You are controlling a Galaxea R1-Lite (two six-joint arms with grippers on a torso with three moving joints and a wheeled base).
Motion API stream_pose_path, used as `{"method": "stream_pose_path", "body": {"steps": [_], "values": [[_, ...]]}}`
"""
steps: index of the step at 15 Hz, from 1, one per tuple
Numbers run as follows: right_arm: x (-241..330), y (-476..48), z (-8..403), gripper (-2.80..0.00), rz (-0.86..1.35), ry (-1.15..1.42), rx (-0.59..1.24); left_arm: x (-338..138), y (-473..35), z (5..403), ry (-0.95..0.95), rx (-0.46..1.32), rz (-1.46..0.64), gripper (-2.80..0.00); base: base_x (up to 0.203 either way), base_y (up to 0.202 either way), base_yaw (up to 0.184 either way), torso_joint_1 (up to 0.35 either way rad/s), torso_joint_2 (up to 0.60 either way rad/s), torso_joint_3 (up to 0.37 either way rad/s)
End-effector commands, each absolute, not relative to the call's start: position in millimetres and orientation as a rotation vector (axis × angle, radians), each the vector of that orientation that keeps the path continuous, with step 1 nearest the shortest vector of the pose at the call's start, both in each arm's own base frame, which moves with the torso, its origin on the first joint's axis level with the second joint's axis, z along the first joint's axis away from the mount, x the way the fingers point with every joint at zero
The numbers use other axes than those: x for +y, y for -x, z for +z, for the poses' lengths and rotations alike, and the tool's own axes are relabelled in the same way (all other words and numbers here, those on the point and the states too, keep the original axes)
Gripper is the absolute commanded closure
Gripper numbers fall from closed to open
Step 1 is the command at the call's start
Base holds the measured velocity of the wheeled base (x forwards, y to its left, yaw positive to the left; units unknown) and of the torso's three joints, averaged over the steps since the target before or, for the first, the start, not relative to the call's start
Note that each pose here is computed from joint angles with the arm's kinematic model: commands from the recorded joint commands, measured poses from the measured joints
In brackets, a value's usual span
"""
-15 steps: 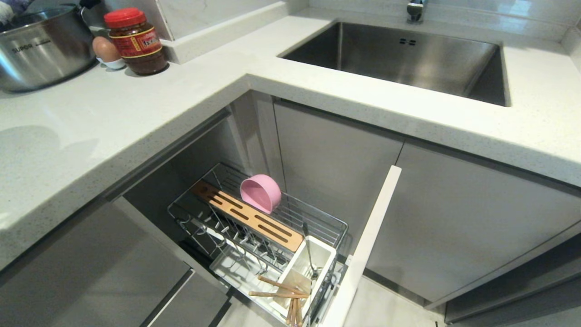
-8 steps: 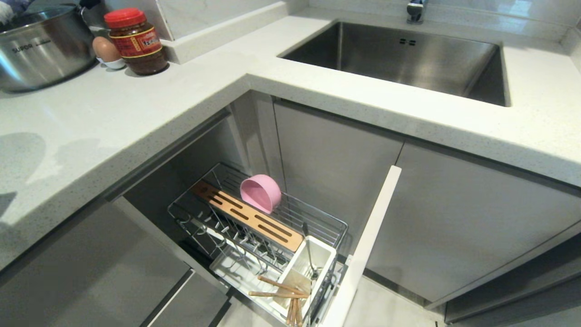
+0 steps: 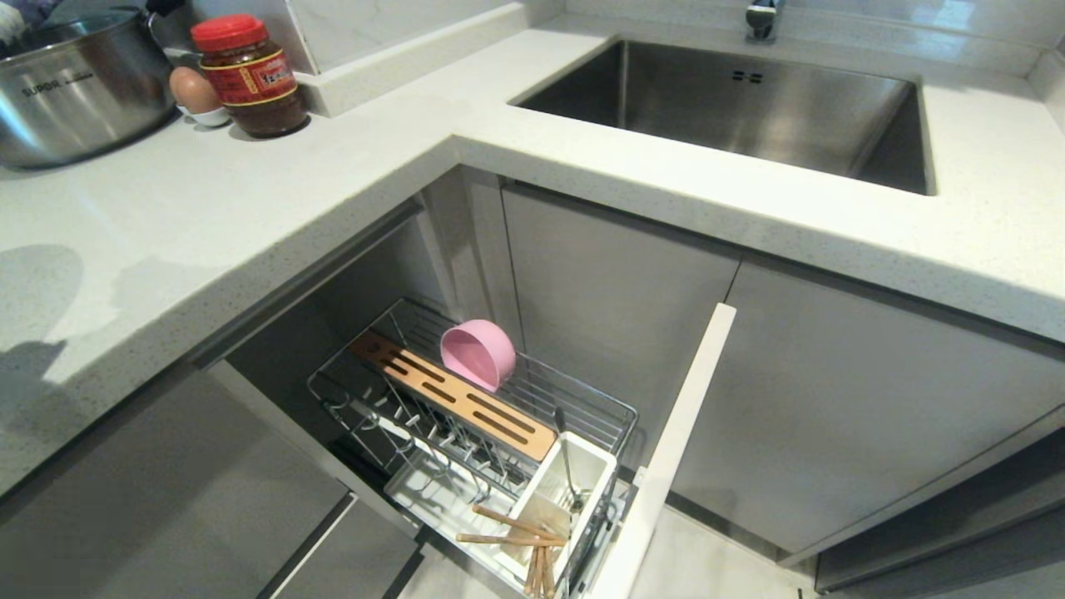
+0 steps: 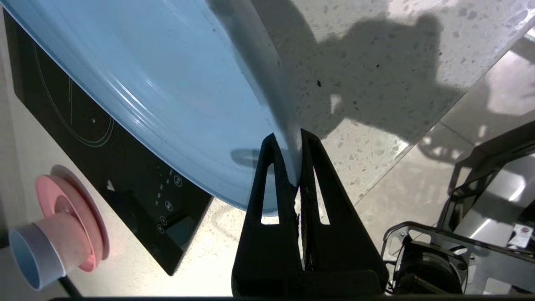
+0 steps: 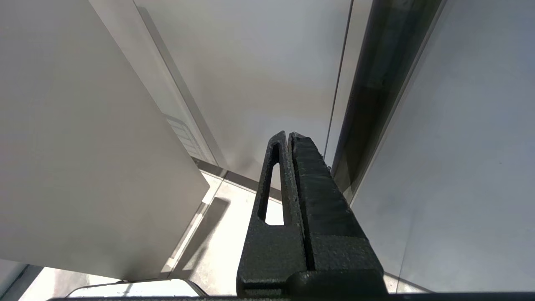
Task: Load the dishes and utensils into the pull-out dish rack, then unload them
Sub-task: Take the plate out of the cupboard
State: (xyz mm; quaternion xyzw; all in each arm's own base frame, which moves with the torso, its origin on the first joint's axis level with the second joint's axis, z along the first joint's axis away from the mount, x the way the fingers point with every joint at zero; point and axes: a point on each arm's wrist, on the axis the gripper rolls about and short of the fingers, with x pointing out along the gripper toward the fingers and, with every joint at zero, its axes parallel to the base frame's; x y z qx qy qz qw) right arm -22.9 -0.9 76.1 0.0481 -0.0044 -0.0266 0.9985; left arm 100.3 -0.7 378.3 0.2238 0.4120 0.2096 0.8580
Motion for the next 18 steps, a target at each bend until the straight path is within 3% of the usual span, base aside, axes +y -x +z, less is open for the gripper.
{"method": "stream_pose_path", "body": {"steps": [1, 7, 12, 18], "values": [[-0.9, 23.2, 76.0, 0.00, -0.053, -0.097, -0.013, -3.0, -114.7, 373.8, -0.494, 0.908, 0.434, 0.00, 0.000, 0.000, 0.000, 0.000, 0.00, 0.000], [-0.9, 23.2, 76.0, 0.00, -0.053, -0.097, -0.013, -11.5, -155.6, 360.8, -0.540, 0.978, 0.432, 0.00, 0.000, 0.000, 0.000, 0.000, 0.00, 0.000], [-0.9, 23.2, 76.0, 0.00, -0.053, -0.097, -0.013, -21.2, -192.9, 360.8, -0.521, 0.854, 0.456, 0.00, 0.000, 0.000, 0.000, 0.000, 0.00, 0.000], [-0.9, 23.2, 76.0, 0.00, -0.053, -0.097, -0.013, -26.0, -206.6, 355.7, -0.551, 0.862, 0.439, 0.00, 0.000, 0.000, 0.000, 0.000, 0.00, 0.000]]}}
